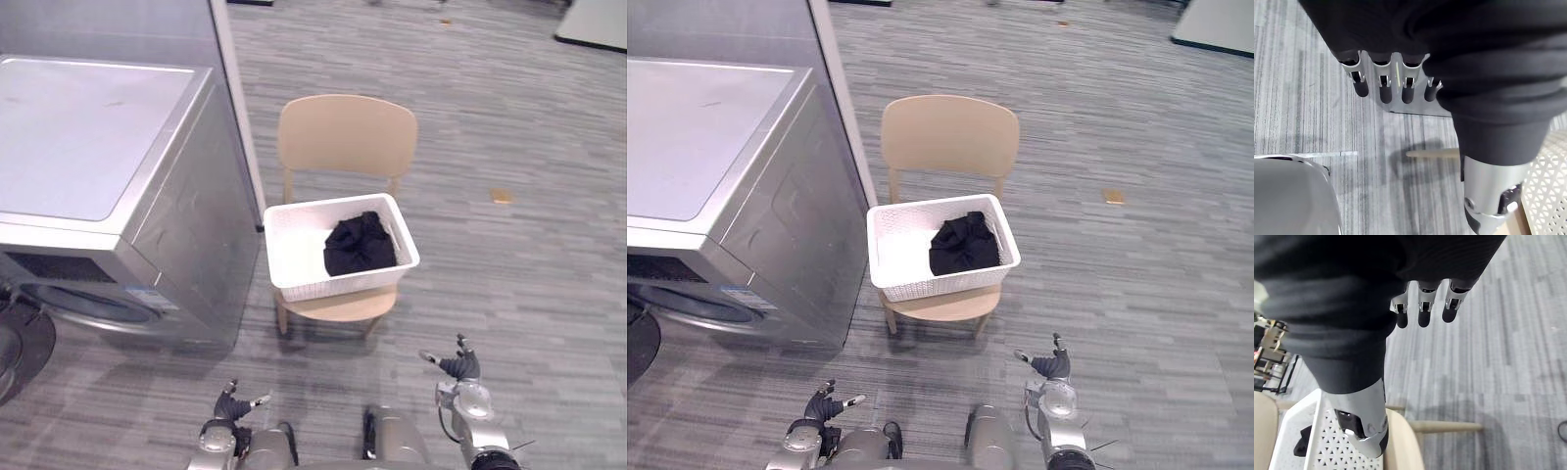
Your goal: Pick up the laundry basket with both hands and put the clothes into the washing machine.
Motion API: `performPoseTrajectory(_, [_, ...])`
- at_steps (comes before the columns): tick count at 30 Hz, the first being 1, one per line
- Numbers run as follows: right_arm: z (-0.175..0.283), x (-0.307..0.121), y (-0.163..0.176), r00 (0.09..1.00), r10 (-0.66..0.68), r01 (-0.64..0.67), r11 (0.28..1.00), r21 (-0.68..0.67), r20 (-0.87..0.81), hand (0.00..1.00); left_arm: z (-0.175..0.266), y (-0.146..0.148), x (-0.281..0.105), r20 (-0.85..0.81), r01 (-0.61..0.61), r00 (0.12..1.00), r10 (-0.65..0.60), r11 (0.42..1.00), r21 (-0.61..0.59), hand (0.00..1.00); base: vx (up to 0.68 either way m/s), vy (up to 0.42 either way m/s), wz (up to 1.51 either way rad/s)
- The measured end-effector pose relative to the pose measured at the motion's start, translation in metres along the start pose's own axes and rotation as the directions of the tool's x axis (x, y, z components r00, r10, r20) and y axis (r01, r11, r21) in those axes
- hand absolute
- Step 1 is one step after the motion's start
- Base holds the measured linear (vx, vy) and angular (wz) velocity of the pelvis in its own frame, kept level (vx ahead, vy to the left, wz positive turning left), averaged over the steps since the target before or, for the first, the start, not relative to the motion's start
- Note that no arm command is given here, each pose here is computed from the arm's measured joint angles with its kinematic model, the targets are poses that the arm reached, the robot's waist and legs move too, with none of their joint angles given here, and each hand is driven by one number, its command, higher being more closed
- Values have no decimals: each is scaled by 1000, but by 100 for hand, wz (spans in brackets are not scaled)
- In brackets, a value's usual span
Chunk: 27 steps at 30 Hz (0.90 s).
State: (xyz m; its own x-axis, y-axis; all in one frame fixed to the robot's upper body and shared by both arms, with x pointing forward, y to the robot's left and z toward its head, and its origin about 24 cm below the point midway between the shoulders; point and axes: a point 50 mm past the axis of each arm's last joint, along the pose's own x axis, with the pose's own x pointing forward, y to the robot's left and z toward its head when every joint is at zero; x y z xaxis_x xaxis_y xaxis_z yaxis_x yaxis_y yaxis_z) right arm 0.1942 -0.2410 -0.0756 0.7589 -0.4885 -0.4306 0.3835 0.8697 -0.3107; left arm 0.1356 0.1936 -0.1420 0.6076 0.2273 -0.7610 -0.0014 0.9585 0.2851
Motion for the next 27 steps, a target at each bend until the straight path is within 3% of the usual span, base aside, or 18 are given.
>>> performPoseTrajectory(5, [62, -1, -14, 959, -37, 44, 999, -21, 281, 0, -1, -9, -2, -4, 19, 1000, -19, 1000, -13, 0, 227, -132, 19])
performPoseTrajectory(12, [113, -12, -34, 832, -5, 160, 960, -231, 555, 0, -1, -11, -3, 11, 29, 1000, -29, 1000, 3, 0, 115, 9, 20])
performPoseTrajectory(20, [186, 29, -17, 743, 211, 201, 835, -513, 635, 0, 3, -11, -4, 58, 39, 998, -41, 999, 36, 0, 36, 51, 25])
performPoseTrajectory(27, [275, 60, -52, 743, 89, 392, 745, -539, 663, 0, 17, -3, 0, 112, -3, 994, 1, 1000, 16, 0, 13, 44, 34])
